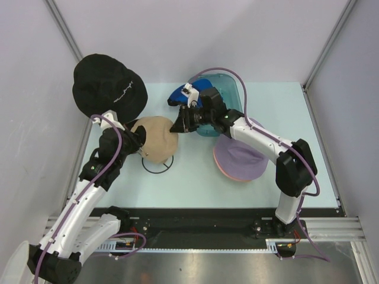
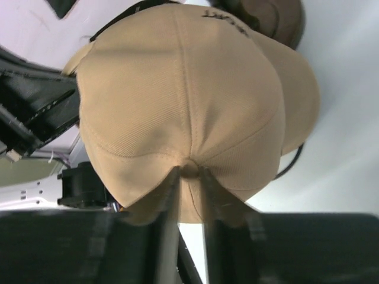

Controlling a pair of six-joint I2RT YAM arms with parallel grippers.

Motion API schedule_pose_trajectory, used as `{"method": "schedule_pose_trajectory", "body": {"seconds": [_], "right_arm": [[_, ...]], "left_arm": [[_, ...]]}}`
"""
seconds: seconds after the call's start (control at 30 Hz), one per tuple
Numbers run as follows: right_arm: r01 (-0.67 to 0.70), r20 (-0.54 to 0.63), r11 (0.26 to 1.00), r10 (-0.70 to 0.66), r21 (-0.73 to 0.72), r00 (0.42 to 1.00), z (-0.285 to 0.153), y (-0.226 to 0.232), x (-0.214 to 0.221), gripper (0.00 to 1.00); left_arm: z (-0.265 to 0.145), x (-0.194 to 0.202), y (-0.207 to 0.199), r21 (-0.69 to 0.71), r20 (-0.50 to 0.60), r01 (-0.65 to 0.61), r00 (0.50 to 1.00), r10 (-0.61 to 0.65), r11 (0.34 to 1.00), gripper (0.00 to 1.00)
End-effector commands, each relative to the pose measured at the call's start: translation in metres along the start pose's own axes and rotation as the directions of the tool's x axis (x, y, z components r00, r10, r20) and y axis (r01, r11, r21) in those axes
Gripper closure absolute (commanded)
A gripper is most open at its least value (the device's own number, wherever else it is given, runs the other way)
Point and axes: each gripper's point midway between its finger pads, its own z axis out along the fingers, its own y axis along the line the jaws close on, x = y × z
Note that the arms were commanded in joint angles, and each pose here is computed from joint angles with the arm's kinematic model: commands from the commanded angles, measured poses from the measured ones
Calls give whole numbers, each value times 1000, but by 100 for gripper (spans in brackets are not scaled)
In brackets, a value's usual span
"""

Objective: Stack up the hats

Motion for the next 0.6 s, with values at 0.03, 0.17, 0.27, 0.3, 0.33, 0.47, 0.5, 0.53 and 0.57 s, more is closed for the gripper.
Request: {"method": "schedule_pose_trajectory", "body": {"seconds": [0.03,0.17,0.27,0.3,0.33,0.47,0.5,0.53,0.57], "right_arm": [[90,47,993,-93,78,994,-12,15,-23,61],[105,-5,984,-106,146,994,0,9,-11,52],[126,-24,980,-124,152,992,5,9,-6,42],[129,-25,981,-127,146,992,7,12,-4,40],[130,-24,980,-128,148,991,8,14,-4,36],[140,-55,963,-131,230,990,13,4,5,35],[137,-60,954,-126,268,990,15,-5,8,34],[134,-61,950,-121,281,991,15,-10,9,34],[135,-67,947,-120,293,990,16,-14,12,35]], "left_arm": [[-6,-8,1,2,29,-3,1000,3,1000,100],[-7,-7,2,4,23,-5,1000,5,1000,100],[-7,-5,2,5,17,-9,1000,9,1000,100],[-7,-5,2,5,17,-9,1000,9,1000,100],[-7,-3,3,2,10,-13,1000,13,1000,100],[-7,0,4,6,5,-13,1000,13,1000,100],[-8,0,4,8,6,-13,1000,13,1000,100],[-8,-1,4,11,9,-11,1000,11,1000,100],[-7,0,3,11,5,-13,1000,12,1000,100]]}}
